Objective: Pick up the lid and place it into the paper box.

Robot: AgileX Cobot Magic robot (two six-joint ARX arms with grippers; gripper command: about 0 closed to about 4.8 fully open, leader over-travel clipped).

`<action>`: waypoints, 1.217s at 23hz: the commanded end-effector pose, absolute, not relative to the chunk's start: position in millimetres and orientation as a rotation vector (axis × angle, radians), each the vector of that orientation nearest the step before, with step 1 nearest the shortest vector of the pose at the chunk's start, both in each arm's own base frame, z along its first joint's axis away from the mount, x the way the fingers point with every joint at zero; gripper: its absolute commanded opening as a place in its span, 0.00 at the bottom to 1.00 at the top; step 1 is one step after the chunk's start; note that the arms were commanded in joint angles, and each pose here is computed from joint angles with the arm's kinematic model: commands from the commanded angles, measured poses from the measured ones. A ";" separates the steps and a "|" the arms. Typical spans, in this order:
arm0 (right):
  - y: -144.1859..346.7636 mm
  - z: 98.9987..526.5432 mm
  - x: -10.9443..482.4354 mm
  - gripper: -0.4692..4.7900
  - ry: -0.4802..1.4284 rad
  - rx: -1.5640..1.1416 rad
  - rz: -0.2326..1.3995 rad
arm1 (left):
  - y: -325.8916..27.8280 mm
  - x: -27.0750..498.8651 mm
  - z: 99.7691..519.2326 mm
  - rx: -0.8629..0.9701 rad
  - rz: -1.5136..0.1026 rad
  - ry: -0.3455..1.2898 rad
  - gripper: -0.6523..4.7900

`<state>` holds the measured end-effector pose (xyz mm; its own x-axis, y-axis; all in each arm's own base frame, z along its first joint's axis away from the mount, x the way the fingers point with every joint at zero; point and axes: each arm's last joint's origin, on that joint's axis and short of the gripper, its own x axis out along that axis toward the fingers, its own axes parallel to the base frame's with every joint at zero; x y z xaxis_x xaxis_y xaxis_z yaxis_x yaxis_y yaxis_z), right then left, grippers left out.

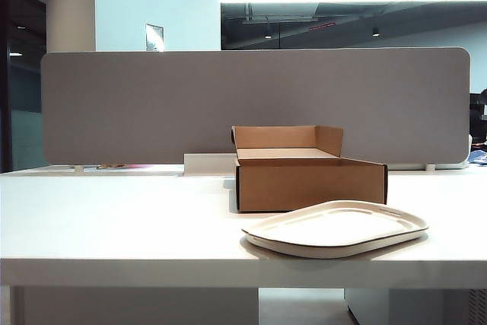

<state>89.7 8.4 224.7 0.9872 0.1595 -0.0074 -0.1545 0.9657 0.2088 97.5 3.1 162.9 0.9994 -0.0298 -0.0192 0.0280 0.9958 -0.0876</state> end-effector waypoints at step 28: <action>29.9 223.6 195.9 0.39 0.758 0.329 0.440 | -11.4 90.9 181.2 -0.437 -0.441 0.076 0.11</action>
<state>196.4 29.0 222.3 0.6495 0.4872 -0.5838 -0.2576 0.8634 0.4339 91.9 -9.9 177.5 0.9152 -0.4029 0.0095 0.3714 0.8340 -0.4080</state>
